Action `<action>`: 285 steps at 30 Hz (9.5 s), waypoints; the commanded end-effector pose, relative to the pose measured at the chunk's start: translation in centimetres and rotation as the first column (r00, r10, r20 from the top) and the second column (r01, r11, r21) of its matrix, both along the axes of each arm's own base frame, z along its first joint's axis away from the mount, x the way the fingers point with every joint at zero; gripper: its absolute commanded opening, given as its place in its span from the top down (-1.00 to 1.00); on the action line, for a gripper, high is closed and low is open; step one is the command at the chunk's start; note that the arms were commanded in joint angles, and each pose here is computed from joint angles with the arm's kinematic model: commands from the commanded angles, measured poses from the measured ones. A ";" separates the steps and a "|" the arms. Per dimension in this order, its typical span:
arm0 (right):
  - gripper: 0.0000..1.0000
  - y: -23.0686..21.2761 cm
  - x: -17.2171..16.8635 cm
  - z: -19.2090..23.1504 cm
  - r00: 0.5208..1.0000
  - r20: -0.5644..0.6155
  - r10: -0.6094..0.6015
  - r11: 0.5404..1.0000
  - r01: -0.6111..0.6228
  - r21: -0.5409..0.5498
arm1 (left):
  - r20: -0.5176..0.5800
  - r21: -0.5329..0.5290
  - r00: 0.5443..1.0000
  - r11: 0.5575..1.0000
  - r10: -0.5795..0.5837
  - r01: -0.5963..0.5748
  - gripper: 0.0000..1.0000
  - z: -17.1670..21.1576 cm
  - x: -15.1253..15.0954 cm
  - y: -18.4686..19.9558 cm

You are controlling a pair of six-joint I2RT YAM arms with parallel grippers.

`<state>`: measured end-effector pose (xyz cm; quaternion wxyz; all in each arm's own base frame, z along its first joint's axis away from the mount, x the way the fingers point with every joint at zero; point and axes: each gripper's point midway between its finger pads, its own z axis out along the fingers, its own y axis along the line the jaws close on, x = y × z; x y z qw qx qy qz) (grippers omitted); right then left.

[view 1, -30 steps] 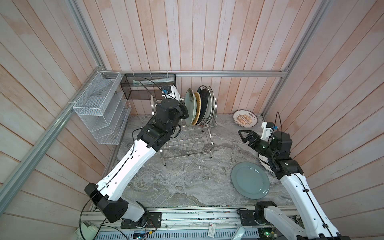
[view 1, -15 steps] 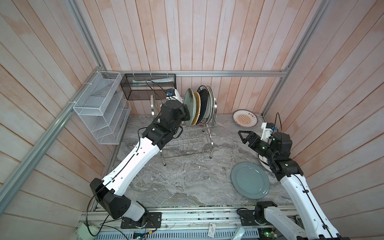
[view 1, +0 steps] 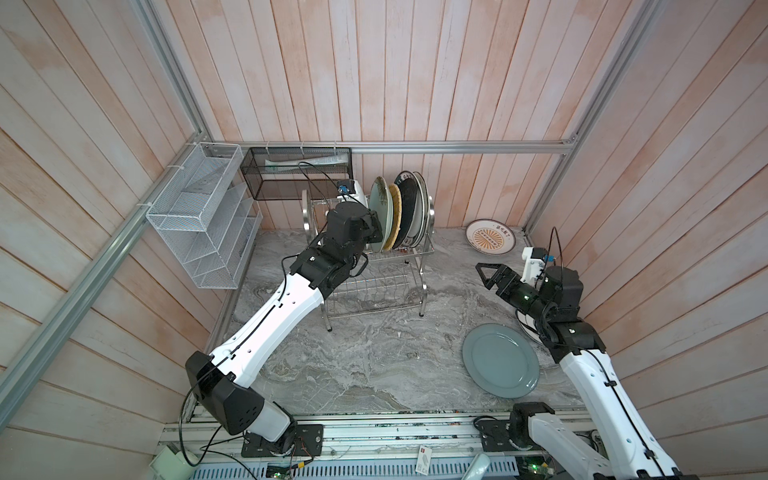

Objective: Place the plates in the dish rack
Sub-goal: 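Lower the sunburst plate into the rack's front slots with the left gripper, then open the left gripper and draw it back from the rack, then grasp the next sunburst plate rim with the right gripper while the left gripper retracts, then lift the sunburst plate with the right gripper while the left gripper reaches toward it, then close the left gripper on the plate rim while the right gripper releases, then swing the sunburst plate up with the left gripper and lower it into the rack slots, then open the left gripper to release the plate in the rack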

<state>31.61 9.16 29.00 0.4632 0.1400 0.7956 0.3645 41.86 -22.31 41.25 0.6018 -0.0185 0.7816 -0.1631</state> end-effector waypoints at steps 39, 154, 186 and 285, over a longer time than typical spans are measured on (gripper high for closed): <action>-0.96 -1.0 0.7 0.7 0.999 0.024 -0.031 0.999 0.032 -0.014 | 0.010 0.070 0.999 0.997 -0.031 0.030 0.17 1.9 -3.2 -0.5; 1.00 -6.8 -5.9 -6.9 0.790 -0.544 -0.283 0.906 0.406 0.119 | 0.114 0.870 0.461 0.313 -0.880 0.381 -0.39 -16.6 -19.0 -28.9; -0.96 -7.9 -2.1 -2.8 0.877 -0.334 -0.346 0.910 0.401 0.110 | 0.077 0.823 0.439 0.306 -0.895 0.479 1.00 -16.1 -21.3 -26.6; -0.96 3.9 -0.8 -0.7 0.984 0.084 0.156 0.981 -0.144 -0.133 | 0.055 0.004 0.988 0.989 -0.146 0.146 0.47 0.7 -1.7 0.8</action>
